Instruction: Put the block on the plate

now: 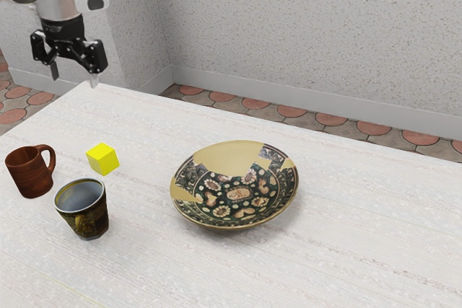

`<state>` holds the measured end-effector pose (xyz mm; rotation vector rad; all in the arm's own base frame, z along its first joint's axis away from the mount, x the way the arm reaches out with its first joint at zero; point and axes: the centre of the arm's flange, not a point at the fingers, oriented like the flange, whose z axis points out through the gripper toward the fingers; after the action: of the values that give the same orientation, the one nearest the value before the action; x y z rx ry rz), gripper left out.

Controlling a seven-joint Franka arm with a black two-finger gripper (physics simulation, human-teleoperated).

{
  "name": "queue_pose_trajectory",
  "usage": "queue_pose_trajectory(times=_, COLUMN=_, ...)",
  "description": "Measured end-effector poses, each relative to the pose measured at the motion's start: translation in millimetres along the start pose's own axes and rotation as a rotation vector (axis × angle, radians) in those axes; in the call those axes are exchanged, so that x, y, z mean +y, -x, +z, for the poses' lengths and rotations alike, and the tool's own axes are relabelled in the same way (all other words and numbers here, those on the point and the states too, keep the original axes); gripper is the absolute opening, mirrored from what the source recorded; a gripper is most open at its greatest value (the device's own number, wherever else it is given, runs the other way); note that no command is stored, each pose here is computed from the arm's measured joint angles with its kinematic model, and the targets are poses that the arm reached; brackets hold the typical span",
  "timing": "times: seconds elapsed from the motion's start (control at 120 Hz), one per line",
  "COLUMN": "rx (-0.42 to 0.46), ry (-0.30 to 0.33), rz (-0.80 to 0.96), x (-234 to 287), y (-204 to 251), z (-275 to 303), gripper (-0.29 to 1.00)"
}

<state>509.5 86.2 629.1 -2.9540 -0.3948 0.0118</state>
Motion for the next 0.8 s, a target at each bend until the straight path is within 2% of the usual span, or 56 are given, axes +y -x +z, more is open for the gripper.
queue_pose_trajectory(times=0.258, rx=0.006, ry=-0.008, rz=-0.06, x=-7, y=-5, z=9, gripper=0.7)
queue_pose_trajectory(times=0.358, rx=-0.096, ry=-0.035, rz=-0.083, x=-9, y=-15, z=66, gripper=0.7)
queue_pose_trajectory(times=0.458, rx=-0.162, ry=-0.062, rz=-0.099, x=-6, y=-30, z=107, gripper=0.7)
queue_pose_trajectory(times=0.65, rx=-0.223, ry=-0.043, rz=-0.134, x=-15, y=-40, z=189, gripper=0.7)
queue_pose_trajectory(times=0.8, rx=-0.203, ry=-0.02, rz=-0.154, x=-45, y=-59, z=241, gripper=0.7)
